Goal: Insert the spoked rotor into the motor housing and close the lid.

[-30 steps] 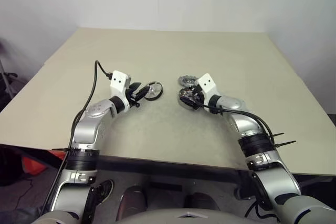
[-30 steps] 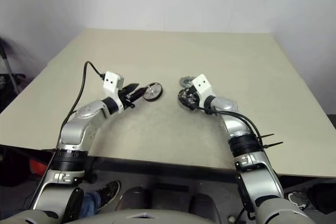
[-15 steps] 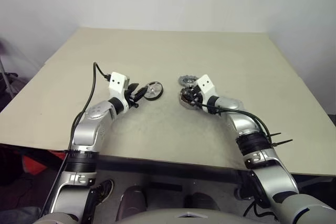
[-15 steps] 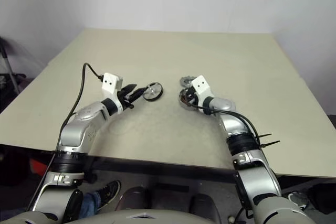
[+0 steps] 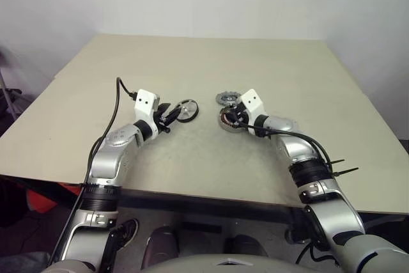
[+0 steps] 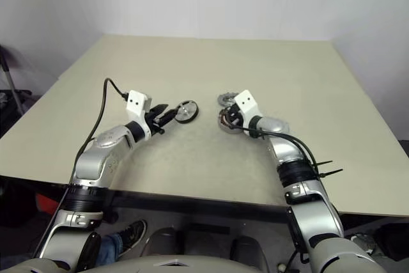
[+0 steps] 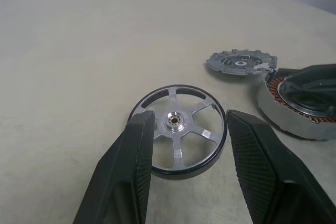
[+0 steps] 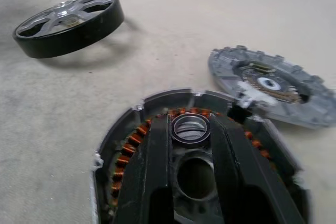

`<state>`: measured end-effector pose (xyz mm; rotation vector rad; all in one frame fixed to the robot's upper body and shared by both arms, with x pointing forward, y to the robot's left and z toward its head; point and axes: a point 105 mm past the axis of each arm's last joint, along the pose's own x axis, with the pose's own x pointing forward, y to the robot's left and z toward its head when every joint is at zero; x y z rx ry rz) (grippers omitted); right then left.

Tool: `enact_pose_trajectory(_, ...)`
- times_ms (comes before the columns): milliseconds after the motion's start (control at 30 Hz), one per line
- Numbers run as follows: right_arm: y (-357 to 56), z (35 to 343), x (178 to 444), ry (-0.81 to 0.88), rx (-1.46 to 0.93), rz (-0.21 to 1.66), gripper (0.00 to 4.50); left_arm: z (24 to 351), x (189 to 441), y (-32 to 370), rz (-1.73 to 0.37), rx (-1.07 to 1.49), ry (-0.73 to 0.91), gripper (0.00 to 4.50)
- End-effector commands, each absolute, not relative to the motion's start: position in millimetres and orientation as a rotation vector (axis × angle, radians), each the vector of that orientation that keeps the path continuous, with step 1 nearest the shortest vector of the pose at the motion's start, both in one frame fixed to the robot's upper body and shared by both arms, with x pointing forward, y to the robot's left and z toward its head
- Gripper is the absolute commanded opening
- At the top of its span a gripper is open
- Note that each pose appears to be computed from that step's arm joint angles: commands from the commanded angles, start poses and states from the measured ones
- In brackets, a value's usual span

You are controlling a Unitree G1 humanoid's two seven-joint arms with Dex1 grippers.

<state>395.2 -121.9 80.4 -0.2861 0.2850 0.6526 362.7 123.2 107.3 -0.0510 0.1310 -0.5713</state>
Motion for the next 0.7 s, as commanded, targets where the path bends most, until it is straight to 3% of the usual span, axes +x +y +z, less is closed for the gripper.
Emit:
enact_pose_trajectory(33,-132.2,101.4,395.0,0.223,-0.282,0.632,0.61,121.2,362.8,122.3,-0.579,-0.027,0.076,2.29)
enact_pose_trajectory(700,-129.3,90.6,386.5,0.251,-0.278,0.629,0.61,115.9,364.1,123.2,-0.584,-0.012,0.092,2.29)
